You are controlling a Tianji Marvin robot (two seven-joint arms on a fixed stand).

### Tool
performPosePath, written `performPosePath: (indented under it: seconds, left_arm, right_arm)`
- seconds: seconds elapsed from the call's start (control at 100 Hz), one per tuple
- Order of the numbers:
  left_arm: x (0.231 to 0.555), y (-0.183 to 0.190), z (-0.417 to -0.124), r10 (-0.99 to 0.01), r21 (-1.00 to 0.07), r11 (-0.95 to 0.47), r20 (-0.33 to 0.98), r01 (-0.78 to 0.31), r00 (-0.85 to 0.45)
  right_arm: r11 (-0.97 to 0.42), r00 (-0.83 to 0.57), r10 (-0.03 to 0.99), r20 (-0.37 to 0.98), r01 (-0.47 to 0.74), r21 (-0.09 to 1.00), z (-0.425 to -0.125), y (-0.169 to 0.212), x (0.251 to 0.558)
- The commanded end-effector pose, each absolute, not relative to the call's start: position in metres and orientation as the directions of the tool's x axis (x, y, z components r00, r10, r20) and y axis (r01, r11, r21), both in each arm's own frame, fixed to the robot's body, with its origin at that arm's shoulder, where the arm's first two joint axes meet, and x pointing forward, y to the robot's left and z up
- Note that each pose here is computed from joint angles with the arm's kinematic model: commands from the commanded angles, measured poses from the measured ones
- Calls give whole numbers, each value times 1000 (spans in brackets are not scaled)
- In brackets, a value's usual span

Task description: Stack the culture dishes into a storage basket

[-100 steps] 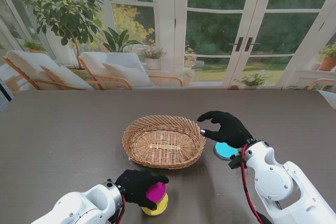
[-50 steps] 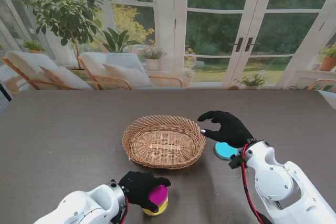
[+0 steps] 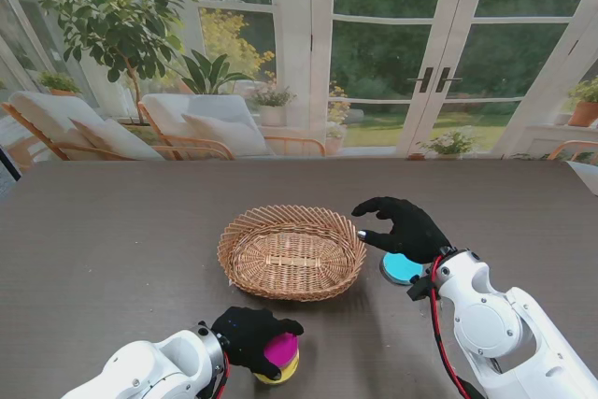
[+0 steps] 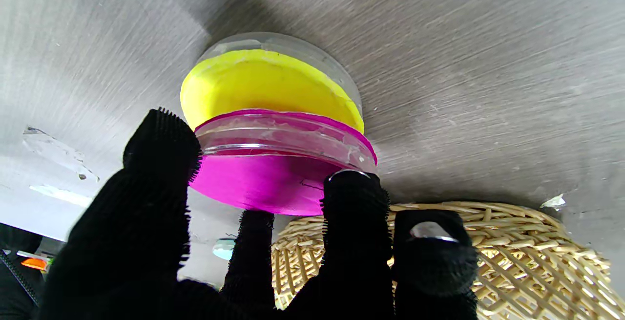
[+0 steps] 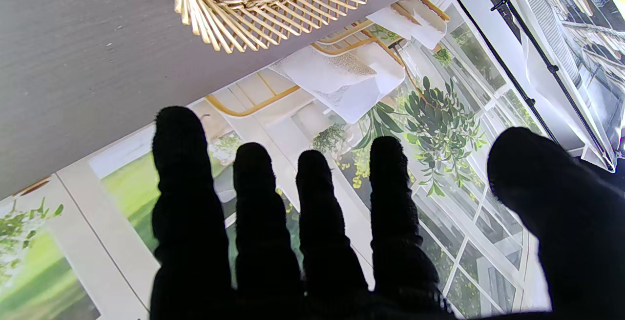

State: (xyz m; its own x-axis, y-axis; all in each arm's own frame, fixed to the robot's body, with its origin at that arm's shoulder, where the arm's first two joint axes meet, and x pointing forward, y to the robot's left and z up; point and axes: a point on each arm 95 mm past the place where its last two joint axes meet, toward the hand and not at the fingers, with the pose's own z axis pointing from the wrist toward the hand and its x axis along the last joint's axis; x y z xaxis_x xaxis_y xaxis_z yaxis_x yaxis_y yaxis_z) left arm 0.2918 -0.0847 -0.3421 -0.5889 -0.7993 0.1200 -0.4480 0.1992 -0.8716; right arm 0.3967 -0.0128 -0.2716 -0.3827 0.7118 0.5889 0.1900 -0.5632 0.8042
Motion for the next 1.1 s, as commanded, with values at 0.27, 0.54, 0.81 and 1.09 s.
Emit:
performPosePath:
  seconds: [0.27, 0.54, 0.81, 1.09]
  left_arm:
    - [285, -85, -343, -797, -853, 210, 133, -477, -589]
    - [283, -85, -344, -799, -848, 210, 138, -486, -586]
    - [281, -84, -344, -805, -842, 212, 137, -496, -578]
    - [281, -83, -344, -803, -844, 218, 130, -490, -581]
  right_arm:
    - [-561, -387, 706, 593, 204, 802, -272, -9, 394]
    - [-561, -387, 706, 593, 204, 802, -272, -9, 394]
    - [-585, -375, 690, 619, 215, 782, -272, -9, 394]
    - [-588, -372, 689, 622, 215, 780, -272, -10, 394]
